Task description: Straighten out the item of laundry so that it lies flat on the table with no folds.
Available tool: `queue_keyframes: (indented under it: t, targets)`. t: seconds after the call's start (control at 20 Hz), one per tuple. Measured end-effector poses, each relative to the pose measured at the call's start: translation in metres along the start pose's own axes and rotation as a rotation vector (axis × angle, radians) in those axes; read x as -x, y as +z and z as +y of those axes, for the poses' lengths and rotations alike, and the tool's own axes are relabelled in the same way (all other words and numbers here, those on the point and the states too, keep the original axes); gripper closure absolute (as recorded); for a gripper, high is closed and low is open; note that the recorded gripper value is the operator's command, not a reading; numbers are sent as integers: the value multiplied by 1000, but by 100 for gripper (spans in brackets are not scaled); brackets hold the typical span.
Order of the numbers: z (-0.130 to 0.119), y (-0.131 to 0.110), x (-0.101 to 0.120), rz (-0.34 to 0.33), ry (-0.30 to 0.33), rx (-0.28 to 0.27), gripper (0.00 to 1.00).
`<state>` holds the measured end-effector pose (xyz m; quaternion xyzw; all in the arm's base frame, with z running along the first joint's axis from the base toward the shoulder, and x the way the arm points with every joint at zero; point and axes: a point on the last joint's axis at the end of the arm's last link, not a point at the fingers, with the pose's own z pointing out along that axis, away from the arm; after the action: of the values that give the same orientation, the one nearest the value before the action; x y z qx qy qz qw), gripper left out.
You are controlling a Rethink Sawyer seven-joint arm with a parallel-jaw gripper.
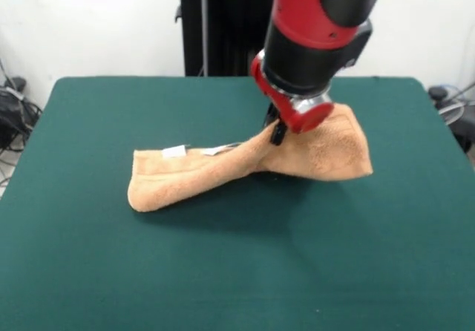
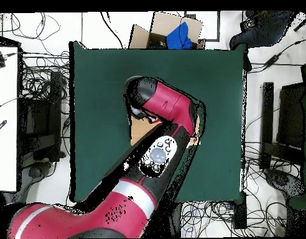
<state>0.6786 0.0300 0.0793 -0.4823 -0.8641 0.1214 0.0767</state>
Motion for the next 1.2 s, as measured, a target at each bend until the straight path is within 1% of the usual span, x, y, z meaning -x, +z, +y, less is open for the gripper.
queue_keyframes:
  t: [0.05,0.15,0.3,0.35,0.45,0.5,0.7,0.85,0.95,1.0,1.15,1.2]
  targets:
    - [-1,-3,-4,-4,-2,-2,100]
    - [-5,-12,-19,-17,-7,-10,100]
    - [-10,-21,-32,-28,-1,-16,100]
    - [-14,-26,-38,-32,4,-17,100]
    - [-17,-30,-42,-37,11,-20,100]
    - [-25,-37,-47,-41,28,-22,100]
    - [-37,-46,-47,-43,60,-23,100]
    - [-49,-55,-42,-39,90,-23,100]
    - [-52,-59,-40,-33,97,-24,100]
    - [-57,-64,-38,-14,109,-33,100]
    - [-63,-70,-36,12,119,-49,100]
    - [-65,-74,-36,30,124,-61,100]
